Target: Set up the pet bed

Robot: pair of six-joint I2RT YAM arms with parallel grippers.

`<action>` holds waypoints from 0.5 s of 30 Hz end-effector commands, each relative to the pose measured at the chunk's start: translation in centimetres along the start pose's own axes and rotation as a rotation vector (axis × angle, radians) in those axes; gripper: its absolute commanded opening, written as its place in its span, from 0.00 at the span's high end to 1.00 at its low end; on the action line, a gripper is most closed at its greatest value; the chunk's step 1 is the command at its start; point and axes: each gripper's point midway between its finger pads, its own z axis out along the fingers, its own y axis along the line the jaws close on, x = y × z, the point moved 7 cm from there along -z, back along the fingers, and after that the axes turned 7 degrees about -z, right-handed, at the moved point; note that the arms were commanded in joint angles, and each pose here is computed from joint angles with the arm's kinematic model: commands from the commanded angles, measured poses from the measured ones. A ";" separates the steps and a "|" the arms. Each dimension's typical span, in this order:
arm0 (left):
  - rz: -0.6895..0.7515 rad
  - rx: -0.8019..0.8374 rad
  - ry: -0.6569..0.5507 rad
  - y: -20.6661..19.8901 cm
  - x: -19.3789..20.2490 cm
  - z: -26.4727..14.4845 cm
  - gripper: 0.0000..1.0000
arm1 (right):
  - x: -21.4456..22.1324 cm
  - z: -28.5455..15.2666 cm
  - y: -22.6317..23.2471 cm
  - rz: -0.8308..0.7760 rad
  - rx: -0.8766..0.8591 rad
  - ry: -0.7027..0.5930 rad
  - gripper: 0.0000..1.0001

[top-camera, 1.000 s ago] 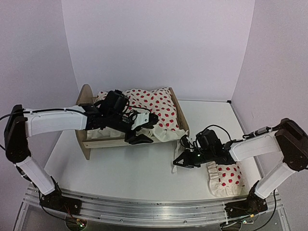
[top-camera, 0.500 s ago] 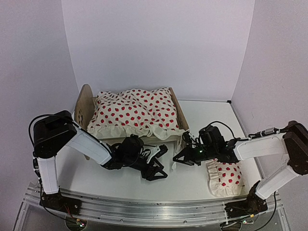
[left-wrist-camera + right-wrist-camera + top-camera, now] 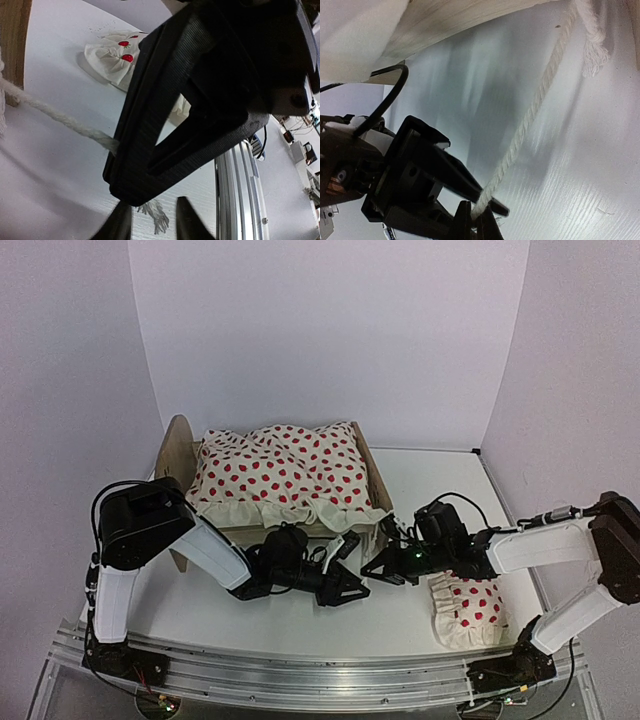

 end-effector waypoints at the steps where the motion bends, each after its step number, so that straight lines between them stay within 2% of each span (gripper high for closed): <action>1: 0.019 0.048 -0.063 -0.7 -1.8 0.7 0.98 | -0.4 -0.5 0.7 -0.016 -0.034 -0.011 1.00; 4: 0.001 0.040 -0.060 -0.7 -1.9 0.5 1.00 | -0.2 -0.4 0.6 -0.013 -0.036 0.010 1.00; 6: -0.026 0.013 -0.044 -0.4 -1.9 0.1 1.00 | 0.2 -1.2 -0.1 0.000 0.023 0.023 0.84; 9: -0.028 -0.023 -0.038 -0.2 -2.2 -1.1 1.00 | 0.9 -3.8 -1.5 -0.015 0.196 -0.028 0.73; 11: -0.009 -0.032 -0.029 -0.2 -2.1 -1.6 1.00 | 0.8 -6.0 -2.3 -0.050 0.281 -0.169 0.67; 13: -0.001 -0.058 -0.033 0.2 -2.0 -2.1 1.00 | -0.7 -6.9 -2.6 -0.132 0.340 -0.319 0.65; 15: 0.000 -0.088 -0.037 0.7 -2.2 -2.7 1.00 | -1.7 -6.7 -2.6 -0.186 0.379 -0.376 0.65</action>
